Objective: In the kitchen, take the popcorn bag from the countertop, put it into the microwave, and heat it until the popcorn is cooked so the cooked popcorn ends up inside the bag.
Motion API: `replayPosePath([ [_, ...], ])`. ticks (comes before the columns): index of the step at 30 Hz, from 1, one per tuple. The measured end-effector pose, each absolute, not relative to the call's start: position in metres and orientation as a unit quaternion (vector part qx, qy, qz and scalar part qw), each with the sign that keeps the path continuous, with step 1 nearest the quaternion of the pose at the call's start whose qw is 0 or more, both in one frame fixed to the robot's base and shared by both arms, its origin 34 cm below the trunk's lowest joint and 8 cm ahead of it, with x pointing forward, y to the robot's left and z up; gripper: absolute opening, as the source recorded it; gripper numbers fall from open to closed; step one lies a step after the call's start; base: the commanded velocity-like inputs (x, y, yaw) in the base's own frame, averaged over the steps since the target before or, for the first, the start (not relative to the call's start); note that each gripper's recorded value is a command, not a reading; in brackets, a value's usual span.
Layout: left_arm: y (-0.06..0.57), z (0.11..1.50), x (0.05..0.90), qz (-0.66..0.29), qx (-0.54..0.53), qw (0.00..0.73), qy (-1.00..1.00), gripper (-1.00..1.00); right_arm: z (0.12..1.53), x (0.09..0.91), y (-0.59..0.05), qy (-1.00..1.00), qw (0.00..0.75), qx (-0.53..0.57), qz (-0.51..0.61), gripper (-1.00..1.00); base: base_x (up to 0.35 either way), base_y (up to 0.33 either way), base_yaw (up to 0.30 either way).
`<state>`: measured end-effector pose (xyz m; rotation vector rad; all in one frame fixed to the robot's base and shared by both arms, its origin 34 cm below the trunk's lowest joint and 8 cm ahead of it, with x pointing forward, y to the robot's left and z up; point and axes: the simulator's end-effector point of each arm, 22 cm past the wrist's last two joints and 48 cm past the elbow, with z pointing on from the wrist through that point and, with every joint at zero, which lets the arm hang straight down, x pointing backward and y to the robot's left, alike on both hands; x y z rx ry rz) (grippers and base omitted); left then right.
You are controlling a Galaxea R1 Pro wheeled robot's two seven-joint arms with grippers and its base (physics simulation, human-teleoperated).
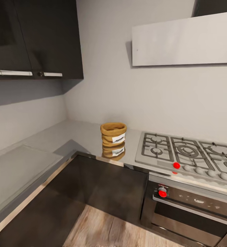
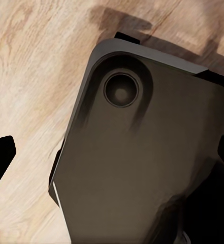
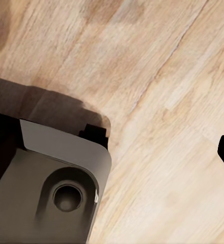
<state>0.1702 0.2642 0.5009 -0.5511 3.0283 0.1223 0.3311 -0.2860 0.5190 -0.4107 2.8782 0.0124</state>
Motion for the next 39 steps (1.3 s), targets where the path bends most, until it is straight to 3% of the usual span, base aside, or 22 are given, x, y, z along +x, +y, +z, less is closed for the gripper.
replayPosePath([
  [39, 0.265, 0.519, 0.148, 0.045, -0.178, 0.003, 0.983, 1.00, 0.528, 0.307, -0.286, 0.986, 0.086, -0.139, 0.008, 1.00, 0.000, 0.000, 0.000],
])
